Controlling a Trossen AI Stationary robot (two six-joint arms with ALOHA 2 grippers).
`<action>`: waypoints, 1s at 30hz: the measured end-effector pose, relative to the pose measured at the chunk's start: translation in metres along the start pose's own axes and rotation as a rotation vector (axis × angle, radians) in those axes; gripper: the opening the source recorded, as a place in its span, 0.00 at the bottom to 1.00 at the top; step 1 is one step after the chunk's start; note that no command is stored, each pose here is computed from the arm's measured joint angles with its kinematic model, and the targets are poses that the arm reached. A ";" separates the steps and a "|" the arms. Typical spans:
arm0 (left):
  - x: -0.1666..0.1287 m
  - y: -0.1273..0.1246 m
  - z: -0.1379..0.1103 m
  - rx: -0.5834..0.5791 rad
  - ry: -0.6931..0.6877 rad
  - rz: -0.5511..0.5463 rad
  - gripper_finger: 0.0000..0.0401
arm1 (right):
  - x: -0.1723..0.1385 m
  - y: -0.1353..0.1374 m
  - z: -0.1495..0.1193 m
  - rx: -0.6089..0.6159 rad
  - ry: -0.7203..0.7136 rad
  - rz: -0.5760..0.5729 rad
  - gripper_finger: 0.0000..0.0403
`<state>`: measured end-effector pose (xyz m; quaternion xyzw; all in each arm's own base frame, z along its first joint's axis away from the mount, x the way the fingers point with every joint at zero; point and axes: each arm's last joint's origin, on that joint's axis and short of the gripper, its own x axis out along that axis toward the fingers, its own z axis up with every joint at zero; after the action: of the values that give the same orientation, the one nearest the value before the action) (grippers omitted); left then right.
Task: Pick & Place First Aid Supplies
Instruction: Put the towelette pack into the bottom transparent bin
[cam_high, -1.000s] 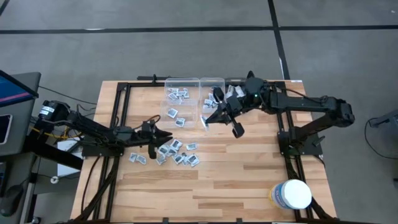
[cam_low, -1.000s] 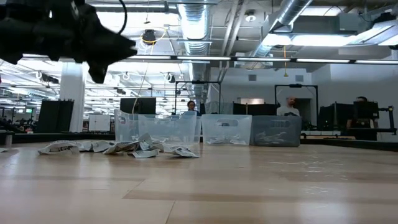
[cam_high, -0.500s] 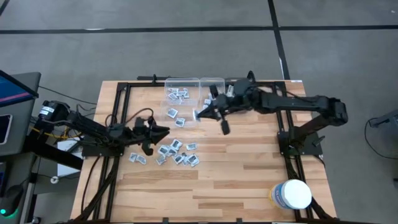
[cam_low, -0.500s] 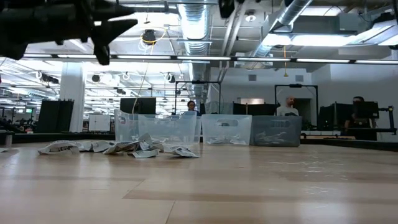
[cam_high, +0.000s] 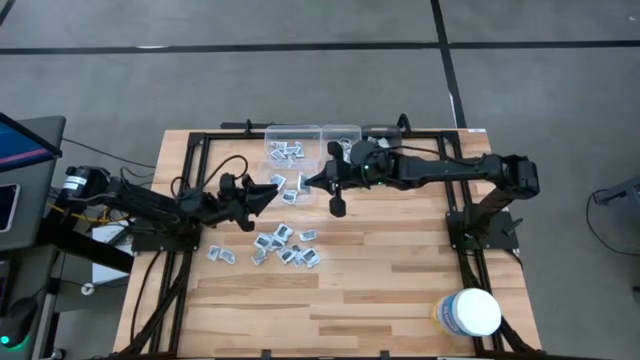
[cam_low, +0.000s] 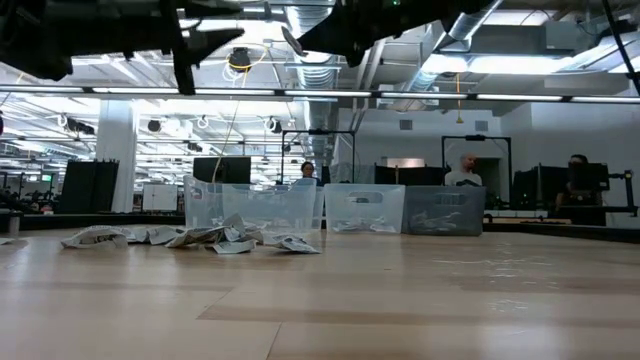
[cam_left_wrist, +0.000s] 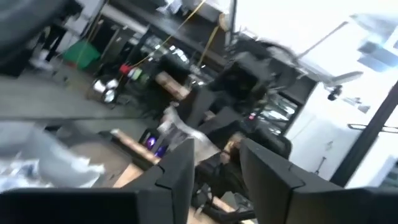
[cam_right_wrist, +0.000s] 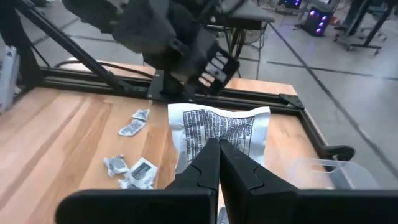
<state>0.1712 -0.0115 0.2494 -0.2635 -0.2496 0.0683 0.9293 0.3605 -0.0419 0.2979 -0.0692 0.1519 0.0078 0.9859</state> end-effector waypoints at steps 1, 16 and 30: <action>0.001 0.002 -0.001 -0.018 0.012 0.015 0.34 | 0.000 0.001 0.000 -0.016 0.001 -0.007 0.00; 0.030 0.024 -0.012 -0.365 0.087 0.075 0.50 | 0.001 0.007 -0.004 -0.144 0.072 -0.077 0.00; 0.063 0.026 -0.016 -0.329 0.174 -0.010 0.50 | 0.000 0.008 -0.008 -0.143 0.127 -0.085 0.00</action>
<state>0.2333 0.0199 0.2510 -0.4157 -0.1775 -0.0014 0.8920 0.3579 -0.0350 0.2889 -0.1463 0.2099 -0.0275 0.9663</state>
